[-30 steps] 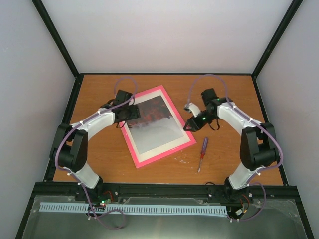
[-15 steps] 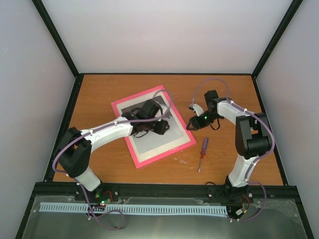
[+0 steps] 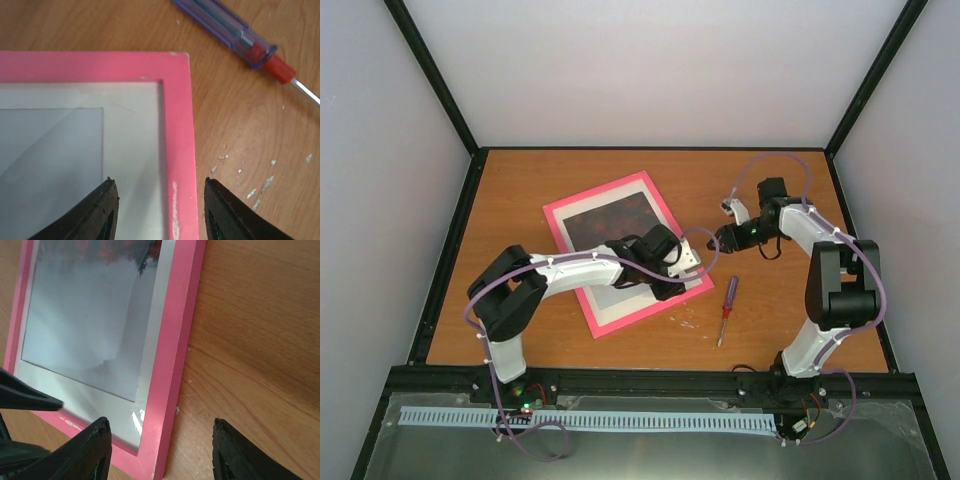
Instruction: Take the photo out of the frame
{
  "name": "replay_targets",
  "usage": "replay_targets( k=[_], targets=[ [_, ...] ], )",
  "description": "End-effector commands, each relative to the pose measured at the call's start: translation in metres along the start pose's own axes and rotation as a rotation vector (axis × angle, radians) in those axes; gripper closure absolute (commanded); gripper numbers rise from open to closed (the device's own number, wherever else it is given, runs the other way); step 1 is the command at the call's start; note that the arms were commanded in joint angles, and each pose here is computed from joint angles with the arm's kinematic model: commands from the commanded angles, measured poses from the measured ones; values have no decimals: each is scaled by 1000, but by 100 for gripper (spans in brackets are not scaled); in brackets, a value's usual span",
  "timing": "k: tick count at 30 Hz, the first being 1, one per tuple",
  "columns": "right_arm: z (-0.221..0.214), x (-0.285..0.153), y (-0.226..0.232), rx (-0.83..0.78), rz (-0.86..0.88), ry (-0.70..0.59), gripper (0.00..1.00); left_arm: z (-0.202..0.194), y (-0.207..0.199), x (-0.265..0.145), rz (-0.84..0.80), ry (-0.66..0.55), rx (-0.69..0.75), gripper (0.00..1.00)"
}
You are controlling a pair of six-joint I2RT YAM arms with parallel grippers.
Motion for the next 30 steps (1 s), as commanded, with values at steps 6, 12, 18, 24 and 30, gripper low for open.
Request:
replay_targets(
  k=[6, 12, 18, 24, 30],
  targets=[
    [0, -20, 2, -20, 27, -76, 45, -9, -23, 19, -63, 48, 183, 55],
    [-1, -19, 1, -14, 41, -77, 45, -28, -19, 24, -22, 105, 188, 55],
    [-3, -17, 1, -5, 53, -71, 44, -36, -18, 27, -7, 128, 191, 60],
    [-4, -16, 1, -4, 60, -70, 44, -46, -17, 32, 27, 159, 210, 60],
    [-4, -16, 1, -4, 61, -71, 44, -53, -18, 34, 54, 184, 218, 64]
  ],
)
Point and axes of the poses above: each gripper's point midway between its finger pads, its own x axis out along the fingers, its own y axis along the line the jaws close on, z = x × y, the point moved 5 cm from there along -x, back along the fingers, and after that the axes turned 2 degrees about x, right-handed, at the moved point
